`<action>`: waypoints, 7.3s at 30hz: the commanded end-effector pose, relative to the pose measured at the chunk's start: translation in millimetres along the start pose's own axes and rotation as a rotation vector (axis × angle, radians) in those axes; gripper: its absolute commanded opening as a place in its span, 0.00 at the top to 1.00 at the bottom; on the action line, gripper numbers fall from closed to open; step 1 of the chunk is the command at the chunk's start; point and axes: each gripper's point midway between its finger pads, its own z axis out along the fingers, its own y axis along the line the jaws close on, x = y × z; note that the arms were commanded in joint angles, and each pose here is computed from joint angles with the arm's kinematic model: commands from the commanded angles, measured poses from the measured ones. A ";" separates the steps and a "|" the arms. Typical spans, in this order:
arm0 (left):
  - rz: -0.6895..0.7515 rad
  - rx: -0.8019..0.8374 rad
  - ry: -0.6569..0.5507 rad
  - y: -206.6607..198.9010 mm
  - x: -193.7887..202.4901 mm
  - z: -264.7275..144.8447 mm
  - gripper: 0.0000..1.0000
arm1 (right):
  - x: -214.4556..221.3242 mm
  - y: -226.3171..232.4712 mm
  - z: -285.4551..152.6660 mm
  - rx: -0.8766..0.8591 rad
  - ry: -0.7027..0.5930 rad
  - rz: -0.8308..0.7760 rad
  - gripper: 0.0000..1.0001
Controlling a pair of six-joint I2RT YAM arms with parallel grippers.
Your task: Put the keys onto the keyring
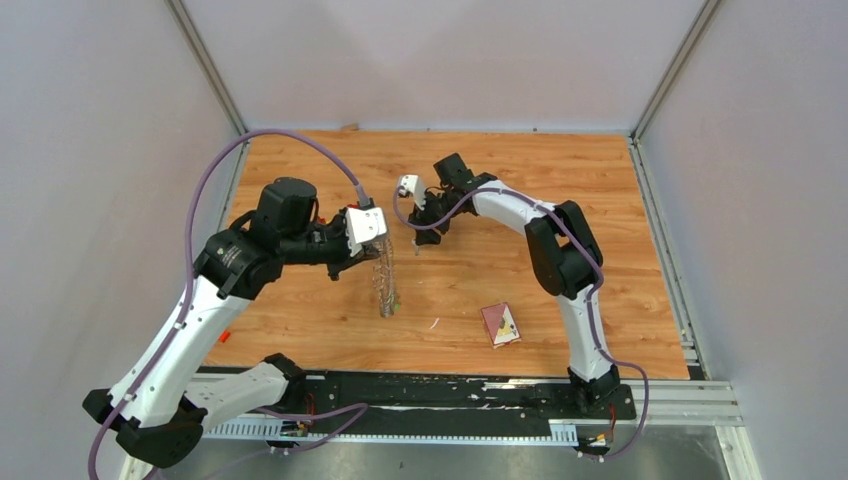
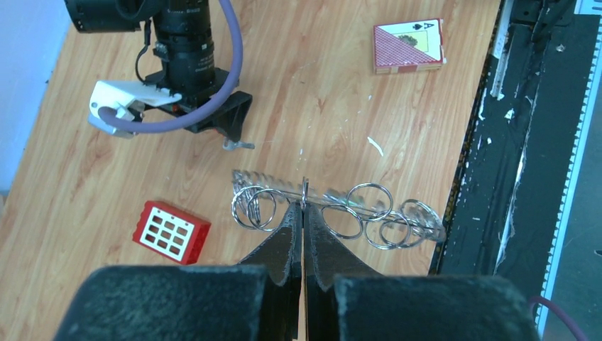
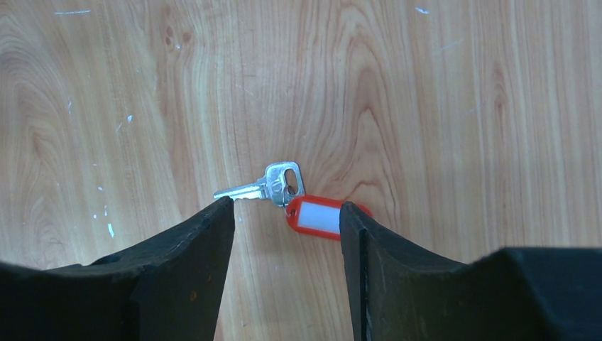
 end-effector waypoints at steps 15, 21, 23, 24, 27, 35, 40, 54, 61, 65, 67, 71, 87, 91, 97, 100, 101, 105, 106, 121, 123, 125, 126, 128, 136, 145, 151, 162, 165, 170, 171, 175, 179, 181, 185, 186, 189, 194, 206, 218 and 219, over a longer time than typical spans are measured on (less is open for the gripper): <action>0.029 0.010 -0.070 -0.1 -14.3 0.2 1.00 | -3.0 -10.2 11.4 0.053 0.055 -0.089 0.62; 0.030 0.012 -0.073 -0.6 -14.5 0.2 1.00 | -1.8 -10.8 14.1 0.056 0.058 -0.089 0.65; 0.030 0.015 -0.072 -1.3 -13.8 0.6 1.00 | -1.4 -10.7 15.7 0.056 0.061 -0.091 0.65; 0.032 0.016 -0.073 -1.3 -14.2 0.6 1.00 | -1.9 -11.3 15.3 0.059 0.061 -0.091 0.66; 0.031 0.016 -0.072 -1.2 -13.8 0.9 1.00 | -2.1 -11.5 16.2 0.064 0.066 -0.099 0.67; 0.031 0.018 -0.073 -1.8 -13.6 0.8 1.00 | -1.5 -11.8 16.5 0.068 0.074 -0.105 0.74; 0.030 0.020 -0.069 -1.7 -11.4 2.8 1.00 | -4.6 -10.6 14.8 0.062 0.065 -0.107 0.80; 0.027 0.016 -0.064 -0.2 -10.4 4.3 1.00 | -20.7 1.0 -1.9 0.036 0.017 -0.114 1.00; 0.027 0.018 -0.068 -0.9 -11.5 3.3 1.00 | -19.3 -1.7 -6.2 0.065 0.022 -0.125 0.98; 0.030 0.018 -0.067 -1.2 -11.3 2.8 1.00 | -18.9 -4.9 -5.1 0.072 0.031 -0.124 0.89; 0.030 0.019 -0.066 -1.3 -11.1 3.1 1.00 | -19.3 -7.3 -4.2 0.077 0.035 -0.126 0.85; 0.032 0.021 -0.065 -1.8 -10.7 3.0 1.00 | -18.0 -9.5 -0.8 0.072 0.044 -0.125 0.80; 0.035 0.023 -0.062 -2.4 -9.1 3.2 1.00 | -10.9 -5.1 9.8 0.038 0.064 -0.124 0.72; 0.035 0.024 -0.060 -2.7 -7.9 3.7 1.00 | -9.0 -3.9 13.4 0.034 0.072 -0.126 0.71; 0.038 0.025 -0.060 -3.8 -7.2 2.9 1.00 | -5.3 -5.9 19.2 0.030 0.088 -0.123 0.71; 0.038 0.026 -0.058 -3.9 -6.7 3.0 1.00 | -5.0 -5.9 19.6 0.028 0.089 -0.122 0.74; 0.038 0.026 -0.056 -3.8 -6.2 3.3 1.00 | -5.3 -5.7 19.5 0.028 0.089 -0.122 0.74; 0.038 0.027 -0.057 -3.8 -6.0 3.6 1.00 | -4.7 -5.1 17.7 0.031 0.091 -0.124 0.75; 0.038 0.028 -0.056 -3.8 -5.8 4.1 1.00 | -4.4 -4.6 17.5 0.030 0.092 -0.125 0.75; 0.037 0.028 -0.055 -4.1 -5.1 4.4 1.00 | -3.4 -5.6 21.5 0.028 0.089 -0.118 0.87; 0.038 0.029 -0.056 -4.2 -5.2 4.5 1.00 | -3.7 -5.4 20.9 0.027 0.088 -0.117 0.90; 0.036 0.028 -0.055 -3.9 -5.1 4.5 1.00 | -4.2 -4.5 20.8 0.025 0.086 -0.117 0.93; 0.037 0.030 -0.056 -4.5 -4.9 4.5 1.00 | -4.7 -3.9 20.9 0.023 0.085 -0.118 0.95; 0.037 0.029 -0.056 -4.3 -5.0 4.5 1.00 | -5.8 -3.5 20.0 0.020 0.080 -0.119 0.98; 0.037 0.014 -0.045 -0.4 -2.3 6.9 1.00 | -18.1 5.4 6.2 -0.003 0.042 -0.138 1.00; 0.064 0.022 -0.046 10.8 -11.1 16.7 1.00 | -53.5 30.2 -71.7 -0.042 -0.137 -0.093 1.00; 0.079 0.072 -0.045 17.8 -21.7 29.3 1.00 | -60.8 69.8 -138.8 -0.063 -0.231 -0.137 1.00; 0.077 0.153 -0.124 25.8 -48.3 63.7 1.00 | -86.4 161.3 -218.8 -0.140 -0.407 -0.292 1.00; 0.126 0.163 -0.143 18.6 -54.0 74.1 1.00 | -92.7 180.7 -233.8 -0.152 -0.461 -0.303 1.00; 0.152 0.160 -0.168 8.3 -57.1 91.1 1.00 | -98.1 196.3 -247.8 -0.118 -0.539 -0.299 1.00; 0.156 0.136 -0.162 10.1 -57.1 95.1 1.00 | -98.8 197.2 -249.1 -0.113 -0.545 -0.272 1.00; 0.136 0.031 -0.133 21.1 -56.5 107.3 1.00 | -100.0 194.3 -247.7 -0.090 -0.577 -0.224 1.00; 0.116 -0.054 -0.145 25.6 -59.4 108.3 1.00 | -98.0 185.3 -240.1 -0.064 -0.590 -0.159 1.00; 0.120 -0.086 -0.136 24.9 -58.3 109.2 1.00 | -96.0 180.8 -235.7 -0.053 -0.591 -0.130 1.00; 0.143 -0.130 -0.107 20.4 -54.2 114.1 1.00 | -95.4 177.7 -232.7 -0.046 -0.598 -0.106 1.00; 0.152 -0.145 -0.105 19.9 -53.9 114.5 1.00 | -95.8 177.5 -232.9 -0.043 -0.601 -0.107 1.00; 0.169 -0.184 -0.099 19.3 -52.2 116.6 1.00 | -94.0 174.2 -230.0 -0.034 -0.599 -0.092 1.00; 0.176 -0.234 -0.098 22.4 -50.2 116.1 1.00 | -89.1 170.5 -221.5 -0.042 -0.600 -0.057 1.00; 0.192 -0.251 -0.088 18.9 -44.4 120.8 1.00 | -87.5 168.0 -209.7 -0.086 -0.612 -0.016 1.00; 0.196 -0.232 -0.084 12.5 -41.3 126.6 1.00 | -88.6 168.7 -202.6 -0.094 -0.603 -0.023 1.00; 0.196 -0.230 -0.082 12.1 -40.8 127.1 1.00 | -88.0 168.4 -201.4 -0.093 -0.600 -0.022 1.00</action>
